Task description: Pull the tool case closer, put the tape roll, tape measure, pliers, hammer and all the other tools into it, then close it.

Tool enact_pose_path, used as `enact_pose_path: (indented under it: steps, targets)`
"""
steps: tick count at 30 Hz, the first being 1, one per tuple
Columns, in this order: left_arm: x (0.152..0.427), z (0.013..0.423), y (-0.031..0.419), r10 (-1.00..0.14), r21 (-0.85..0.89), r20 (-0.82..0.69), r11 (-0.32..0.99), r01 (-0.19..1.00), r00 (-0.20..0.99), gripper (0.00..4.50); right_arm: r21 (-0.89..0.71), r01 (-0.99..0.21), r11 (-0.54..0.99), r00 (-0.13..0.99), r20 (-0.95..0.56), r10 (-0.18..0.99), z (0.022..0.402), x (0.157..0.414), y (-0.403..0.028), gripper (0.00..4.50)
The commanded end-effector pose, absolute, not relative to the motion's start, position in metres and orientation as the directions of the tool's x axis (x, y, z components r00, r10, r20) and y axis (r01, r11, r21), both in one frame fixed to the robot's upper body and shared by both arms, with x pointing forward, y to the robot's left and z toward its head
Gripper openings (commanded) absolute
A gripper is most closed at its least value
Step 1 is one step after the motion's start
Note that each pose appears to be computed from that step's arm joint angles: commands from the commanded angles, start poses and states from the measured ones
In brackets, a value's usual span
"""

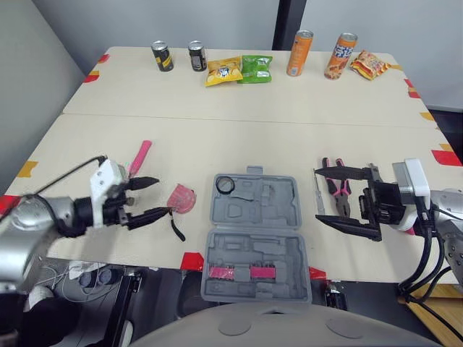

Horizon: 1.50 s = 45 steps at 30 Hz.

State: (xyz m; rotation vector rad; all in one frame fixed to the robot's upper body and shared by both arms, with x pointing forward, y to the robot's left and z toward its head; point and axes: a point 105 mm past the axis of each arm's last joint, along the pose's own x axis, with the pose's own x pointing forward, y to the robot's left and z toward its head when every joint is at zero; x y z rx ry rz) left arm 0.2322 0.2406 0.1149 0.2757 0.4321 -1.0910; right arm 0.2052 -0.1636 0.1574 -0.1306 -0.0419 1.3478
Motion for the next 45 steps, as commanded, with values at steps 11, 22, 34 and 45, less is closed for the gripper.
enact_pose_path:
  steps: [11,22,34,45]
  targets:
    - [0.283,0.106,0.238,-0.693,0.096,-0.721,-0.098,0.991,0.001,4.47,-0.182,-0.951,0.250,0.256,-0.006,0.967,0.173,0.188,-0.157,4.50]
    - [0.308,0.083,0.207,-0.644,0.140,-0.758,-0.310,0.940,-0.099,4.47,-0.192,-0.930,0.315,0.323,-0.010,0.947,0.173,0.176,-0.157,4.50]
    - [0.302,0.053,0.190,-0.610,0.115,-0.773,-0.408,0.906,-0.176,4.47,-0.201,-0.922,0.331,0.340,-0.013,0.940,0.174,0.174,-0.156,4.50]
    - [0.295,0.044,0.200,-0.650,0.110,-0.746,-0.335,0.936,-0.145,0.81,-0.196,-0.930,0.310,0.320,-0.021,0.947,0.173,0.179,-0.157,4.50]
